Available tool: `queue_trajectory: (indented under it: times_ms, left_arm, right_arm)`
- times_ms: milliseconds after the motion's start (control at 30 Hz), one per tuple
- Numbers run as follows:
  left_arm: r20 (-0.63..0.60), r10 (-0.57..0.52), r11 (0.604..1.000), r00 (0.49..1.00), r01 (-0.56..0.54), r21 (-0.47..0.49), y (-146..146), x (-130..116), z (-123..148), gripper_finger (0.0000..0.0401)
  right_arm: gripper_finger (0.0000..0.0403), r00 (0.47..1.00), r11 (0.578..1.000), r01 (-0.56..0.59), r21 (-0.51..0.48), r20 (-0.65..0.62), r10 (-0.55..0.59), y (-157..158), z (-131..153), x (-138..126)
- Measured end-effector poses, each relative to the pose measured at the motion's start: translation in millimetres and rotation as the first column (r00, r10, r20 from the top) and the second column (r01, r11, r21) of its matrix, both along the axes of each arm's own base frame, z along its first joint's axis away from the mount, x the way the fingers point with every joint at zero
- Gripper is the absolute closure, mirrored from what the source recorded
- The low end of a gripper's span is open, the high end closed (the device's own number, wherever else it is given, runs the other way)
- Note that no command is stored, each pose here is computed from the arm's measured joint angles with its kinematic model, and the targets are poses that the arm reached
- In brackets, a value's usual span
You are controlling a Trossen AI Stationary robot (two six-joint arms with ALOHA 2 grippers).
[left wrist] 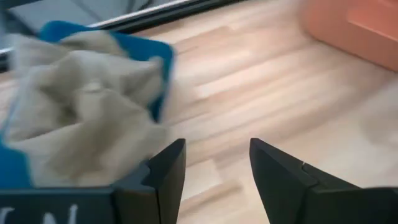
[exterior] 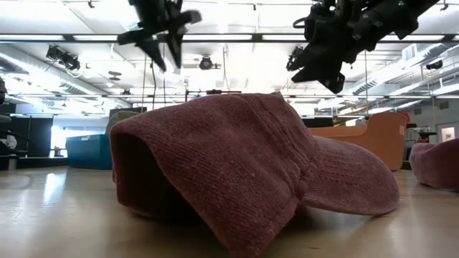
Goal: Pick & Place hat
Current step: Put the right red cap into the orange bin
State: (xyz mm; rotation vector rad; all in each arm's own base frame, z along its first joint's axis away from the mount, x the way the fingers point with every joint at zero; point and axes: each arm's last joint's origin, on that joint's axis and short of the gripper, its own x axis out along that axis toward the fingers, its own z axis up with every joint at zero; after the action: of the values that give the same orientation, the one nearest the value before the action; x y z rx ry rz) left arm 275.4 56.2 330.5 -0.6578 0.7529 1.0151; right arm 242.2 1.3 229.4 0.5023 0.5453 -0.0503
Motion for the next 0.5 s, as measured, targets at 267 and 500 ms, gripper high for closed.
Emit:
queue_trajectory:
  times_ms: [267, 500]
  left_arm:
    - [0.113, -0.264, 0.965, 0.958, 0.262, 0.030, -47, 25, 2, 0.0219]
    - [0.127, -0.391, 0.920, 0.911, 0.392, 0.018, -79, 49, -15, 0.0220]
  right_arm:
    - [0.0264, 0.983, 0.981, -0.175, -0.086, 0.040, 0.179, 11, 55, 4]
    - [0.0264, 0.954, 0.944, -0.280, -0.172, -0.156, 0.255, 22, 105, -12]
